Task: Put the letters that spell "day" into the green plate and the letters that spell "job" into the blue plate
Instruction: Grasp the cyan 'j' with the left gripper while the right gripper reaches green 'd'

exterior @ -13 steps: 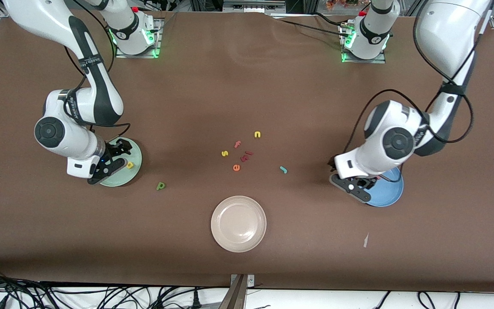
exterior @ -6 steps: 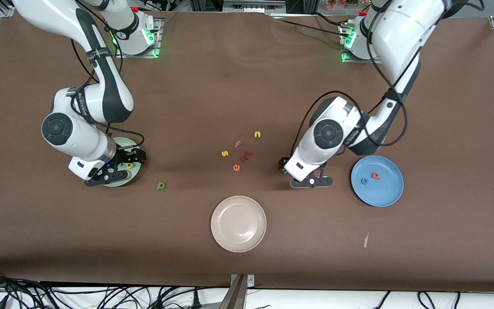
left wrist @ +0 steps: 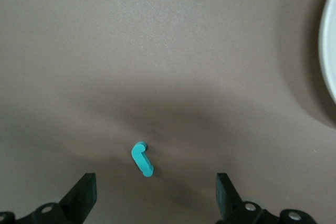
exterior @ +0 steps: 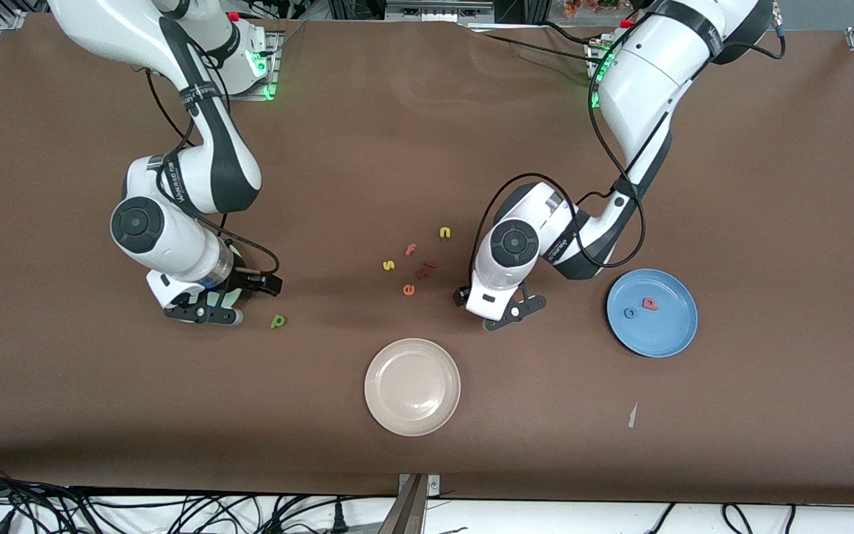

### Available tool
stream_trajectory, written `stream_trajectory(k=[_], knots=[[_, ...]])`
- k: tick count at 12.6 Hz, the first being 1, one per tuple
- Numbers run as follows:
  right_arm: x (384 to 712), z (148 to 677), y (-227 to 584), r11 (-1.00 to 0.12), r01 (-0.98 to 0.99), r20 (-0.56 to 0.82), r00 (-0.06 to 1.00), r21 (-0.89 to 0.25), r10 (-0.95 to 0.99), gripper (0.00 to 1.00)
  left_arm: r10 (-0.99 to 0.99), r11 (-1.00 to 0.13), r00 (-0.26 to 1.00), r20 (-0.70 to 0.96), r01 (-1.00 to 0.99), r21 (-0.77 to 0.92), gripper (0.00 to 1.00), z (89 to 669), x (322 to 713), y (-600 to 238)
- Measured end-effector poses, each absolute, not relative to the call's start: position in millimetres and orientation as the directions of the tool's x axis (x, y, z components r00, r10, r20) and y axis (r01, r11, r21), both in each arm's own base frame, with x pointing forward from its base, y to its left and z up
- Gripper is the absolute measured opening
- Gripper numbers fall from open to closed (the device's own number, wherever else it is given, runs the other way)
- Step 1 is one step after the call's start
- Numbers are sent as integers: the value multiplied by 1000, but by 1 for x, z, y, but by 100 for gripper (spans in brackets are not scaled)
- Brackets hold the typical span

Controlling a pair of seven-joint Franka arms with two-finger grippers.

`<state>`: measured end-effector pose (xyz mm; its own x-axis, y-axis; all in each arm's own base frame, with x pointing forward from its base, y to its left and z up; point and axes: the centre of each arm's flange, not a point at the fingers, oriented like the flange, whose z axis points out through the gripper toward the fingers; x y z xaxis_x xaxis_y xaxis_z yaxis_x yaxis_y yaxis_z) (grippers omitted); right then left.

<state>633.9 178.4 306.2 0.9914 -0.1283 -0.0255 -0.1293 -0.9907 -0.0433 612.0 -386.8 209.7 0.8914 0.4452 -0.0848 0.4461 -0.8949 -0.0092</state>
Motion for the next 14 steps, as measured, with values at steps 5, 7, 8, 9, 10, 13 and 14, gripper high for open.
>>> stream_trajectory(k=[5, 7, 8, 9, 10, 13, 14], knots=[[637, 309, 168, -985, -169, -40, 985, -33, -167, 100, 471, -882, 877, -88, 471, -31, 100, 199, 617, -374], [641, 316, 169, -985, -171, -26, 985, -39, -170, 100, 477, -879, 873, -96, 476, -40, 93, 191, 614, -375], [643, 321, 170, -985, -168, -17, 986, -42, -168, 100, 490, -872, 866, -99, 488, -45, 86, 187, 614, -375], [645, 324, 171, -986, -164, -9, 987, -41, -163, 100, 501, -866, 860, -102, 498, -51, 85, 183, 613, -374], [646, 325, 171, -987, -157, -2, 988, -34, -157, 100, 506, -863, 856, -106, 502, -56, 78, 178, 612, -375], [647, 318, 170, -989, -144, -3, 990, -12, -144, 100, 510, -860, 853, -109, 506, -60, 56, 175, 611, -374], [648, 310, 171, -990, -142, -10, 990, -5, -142, 100, 510, -860, 853, -109, 507, -60, 56, 174, 611, -374]])
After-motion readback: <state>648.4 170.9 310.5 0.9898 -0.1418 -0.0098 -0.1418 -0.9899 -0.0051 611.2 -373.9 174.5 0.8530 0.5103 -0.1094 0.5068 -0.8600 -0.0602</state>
